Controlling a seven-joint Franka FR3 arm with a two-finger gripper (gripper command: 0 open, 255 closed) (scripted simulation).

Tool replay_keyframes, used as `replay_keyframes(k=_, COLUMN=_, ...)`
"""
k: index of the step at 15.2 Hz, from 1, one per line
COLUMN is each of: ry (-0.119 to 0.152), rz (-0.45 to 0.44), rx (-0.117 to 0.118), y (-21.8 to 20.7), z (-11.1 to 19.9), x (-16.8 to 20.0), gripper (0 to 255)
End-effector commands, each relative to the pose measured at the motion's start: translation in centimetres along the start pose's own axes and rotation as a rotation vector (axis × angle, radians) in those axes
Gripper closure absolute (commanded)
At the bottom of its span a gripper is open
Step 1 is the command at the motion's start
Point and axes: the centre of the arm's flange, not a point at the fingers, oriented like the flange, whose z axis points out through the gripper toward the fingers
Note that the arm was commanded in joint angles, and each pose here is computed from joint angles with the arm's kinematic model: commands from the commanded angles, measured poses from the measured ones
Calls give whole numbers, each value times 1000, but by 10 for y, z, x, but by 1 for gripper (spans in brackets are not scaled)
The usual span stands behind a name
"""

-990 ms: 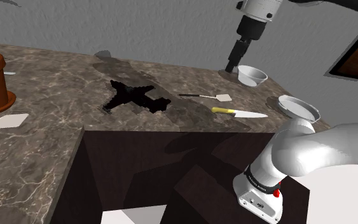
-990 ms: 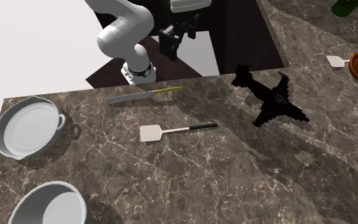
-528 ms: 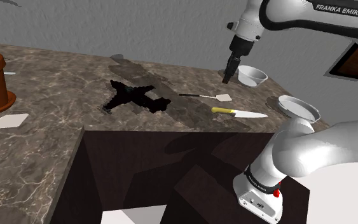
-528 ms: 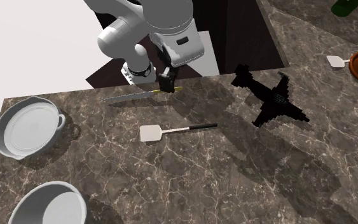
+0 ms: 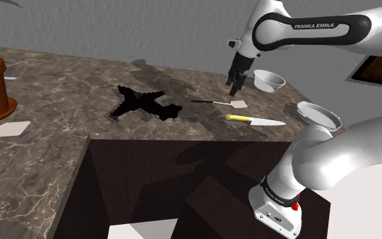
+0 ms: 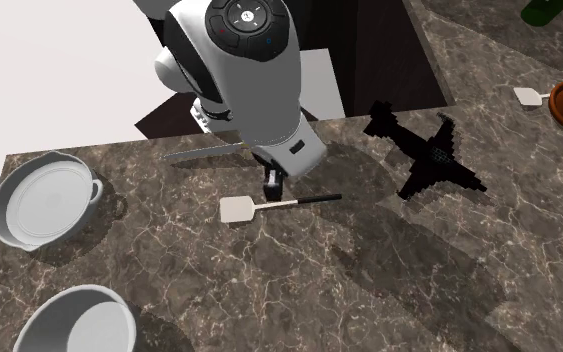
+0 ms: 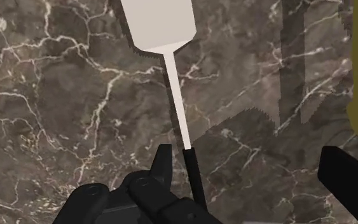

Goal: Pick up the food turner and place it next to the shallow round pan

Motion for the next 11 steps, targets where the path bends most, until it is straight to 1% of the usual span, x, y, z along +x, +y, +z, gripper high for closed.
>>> replay_keyframes(k=1, ry=1, rz=-78, rx=0, y=20, z=23, x=1, gripper=0)
replay_keyframes(k=4, ry=3, rz=-174, rx=4, y=44, z=49, x=6, gripper=0)
replay_keyframes(k=11, ry=3, rz=-174, rx=4, y=43, z=86, x=7, gripper=0)
